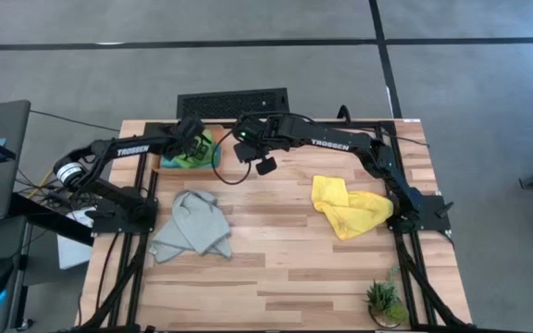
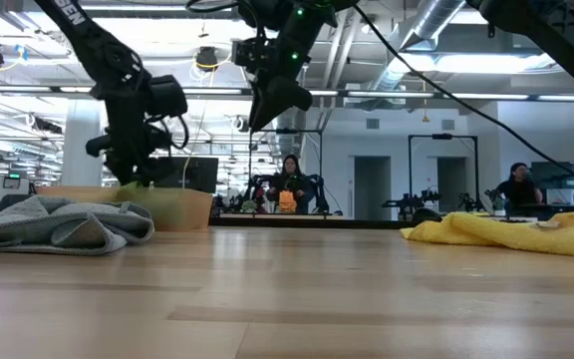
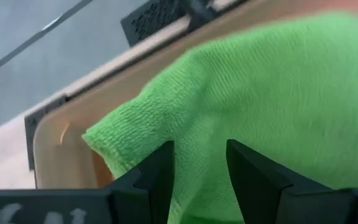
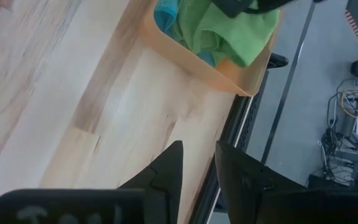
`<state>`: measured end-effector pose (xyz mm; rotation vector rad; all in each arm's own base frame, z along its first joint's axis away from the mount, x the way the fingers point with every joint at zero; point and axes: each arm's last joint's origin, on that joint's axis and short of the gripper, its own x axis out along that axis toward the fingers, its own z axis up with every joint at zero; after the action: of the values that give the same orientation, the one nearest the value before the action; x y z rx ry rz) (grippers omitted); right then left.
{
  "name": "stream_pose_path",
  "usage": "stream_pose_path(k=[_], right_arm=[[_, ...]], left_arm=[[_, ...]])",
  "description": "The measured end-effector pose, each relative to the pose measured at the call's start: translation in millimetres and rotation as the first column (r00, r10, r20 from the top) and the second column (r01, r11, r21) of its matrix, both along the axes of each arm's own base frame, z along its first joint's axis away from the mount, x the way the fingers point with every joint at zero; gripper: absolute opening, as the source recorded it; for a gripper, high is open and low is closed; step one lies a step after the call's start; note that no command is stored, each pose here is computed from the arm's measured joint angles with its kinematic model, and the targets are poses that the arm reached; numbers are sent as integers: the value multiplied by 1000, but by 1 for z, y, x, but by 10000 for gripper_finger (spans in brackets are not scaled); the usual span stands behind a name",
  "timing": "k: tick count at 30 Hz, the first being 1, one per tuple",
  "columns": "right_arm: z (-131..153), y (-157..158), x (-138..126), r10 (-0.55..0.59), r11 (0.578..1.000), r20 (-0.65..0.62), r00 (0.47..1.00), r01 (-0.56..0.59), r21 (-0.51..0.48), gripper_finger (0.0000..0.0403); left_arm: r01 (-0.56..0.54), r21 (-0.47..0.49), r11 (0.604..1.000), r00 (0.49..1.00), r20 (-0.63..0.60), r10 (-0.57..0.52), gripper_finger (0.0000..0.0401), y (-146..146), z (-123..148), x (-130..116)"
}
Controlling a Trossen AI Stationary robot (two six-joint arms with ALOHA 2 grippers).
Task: Fold microfiber towels
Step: Put the green microfiber cloth into the orange bin, then fold the gray microfiber cloth
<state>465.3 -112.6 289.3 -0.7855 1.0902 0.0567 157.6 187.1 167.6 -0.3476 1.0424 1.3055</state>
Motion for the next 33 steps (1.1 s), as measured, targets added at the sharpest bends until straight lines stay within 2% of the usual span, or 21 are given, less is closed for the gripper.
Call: stream_pose_path(k=[4, 7, 13, 17, 20, 27, 33], right_arm=[[0, 0, 0, 1, 1000, 0, 1000, -1, 0, 118], [0, 0, 0, 1, 1000, 0, 1000, -1, 0, 118], [1, 0, -3, -9, 1000, -19, 1000, 9, 0, 118], [9, 3, -8, -23, 1000, -19, 1000, 23, -13, 118], [21, 7, -16, -19, 1000, -23, 1000, 19, -5, 118], [56, 18, -53, -103, 988, -50, 993, 109, 114, 118], [68, 43, -85, -149, 954, -216, 965, 198, 226, 118]], left_arm=[[-22, -8, 1000, 1000, -13, 22, 139, -1, -9, -8], [-24, 20, 1000, 1000, 9, 24, 139, 1, -4, -6], [12, 96, 995, 999, 52, -17, 139, 2, 22, 0], [49, 151, 987, 993, 96, -64, 139, -7, 44, 0], [121, 174, 977, 984, 106, -140, 139, -24, 61, -3], [260, 208, 943, 935, 191, -300, 139, -82, 92, -10], [384, 169, 908, 873, 255, -417, 139, -126, 95, -12]])
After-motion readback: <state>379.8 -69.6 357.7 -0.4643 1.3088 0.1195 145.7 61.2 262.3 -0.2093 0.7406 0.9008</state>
